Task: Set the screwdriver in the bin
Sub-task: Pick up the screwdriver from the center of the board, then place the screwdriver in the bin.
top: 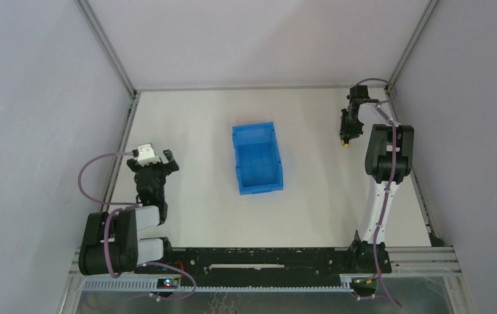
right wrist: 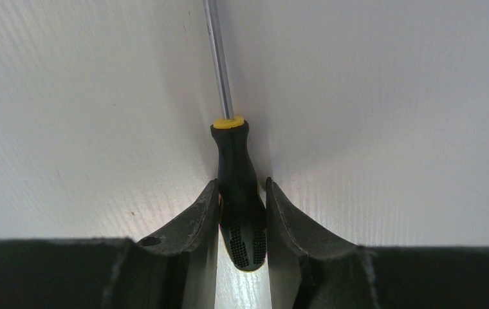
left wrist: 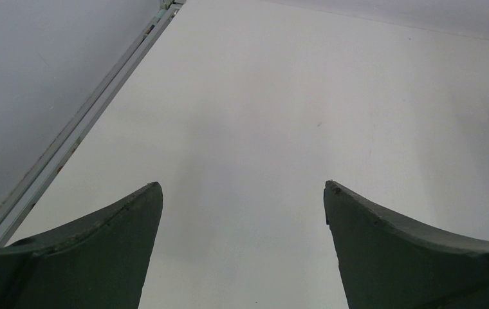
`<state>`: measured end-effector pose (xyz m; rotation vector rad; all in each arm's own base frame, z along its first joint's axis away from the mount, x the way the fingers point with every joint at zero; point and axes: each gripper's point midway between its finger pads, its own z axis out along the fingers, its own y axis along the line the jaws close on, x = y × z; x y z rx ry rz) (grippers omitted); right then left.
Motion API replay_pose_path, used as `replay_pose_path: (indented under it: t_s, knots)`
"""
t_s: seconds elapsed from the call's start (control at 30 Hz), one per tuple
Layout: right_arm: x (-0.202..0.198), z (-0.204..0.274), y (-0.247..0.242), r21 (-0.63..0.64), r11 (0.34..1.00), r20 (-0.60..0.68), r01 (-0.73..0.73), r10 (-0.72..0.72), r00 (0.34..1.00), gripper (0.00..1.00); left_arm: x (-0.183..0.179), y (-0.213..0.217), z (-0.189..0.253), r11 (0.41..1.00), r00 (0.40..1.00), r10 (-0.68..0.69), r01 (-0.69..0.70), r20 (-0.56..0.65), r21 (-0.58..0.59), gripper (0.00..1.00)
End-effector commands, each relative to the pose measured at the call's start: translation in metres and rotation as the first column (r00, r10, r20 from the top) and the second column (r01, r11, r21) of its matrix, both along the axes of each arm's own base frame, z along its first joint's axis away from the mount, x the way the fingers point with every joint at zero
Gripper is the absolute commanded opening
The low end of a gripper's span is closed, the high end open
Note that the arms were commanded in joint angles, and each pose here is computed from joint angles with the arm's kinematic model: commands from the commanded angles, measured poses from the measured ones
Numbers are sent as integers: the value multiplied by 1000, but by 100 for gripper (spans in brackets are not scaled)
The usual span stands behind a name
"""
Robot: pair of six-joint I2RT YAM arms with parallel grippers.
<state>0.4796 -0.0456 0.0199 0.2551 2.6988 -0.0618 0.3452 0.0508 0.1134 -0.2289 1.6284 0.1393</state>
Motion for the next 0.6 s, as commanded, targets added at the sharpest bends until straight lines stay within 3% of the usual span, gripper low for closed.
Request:
replay_pose_path:
  t_s: [0.0,0.57]
  knots:
    - [10,52,-7,-27,1000,117,13,-10,993,17,8,2,22,1000,998,7,-8,61,29,100]
    - [-29,254,24,-73,997,417,17,15,909,15,8,2,22,999,998,7,-9,60,30,100]
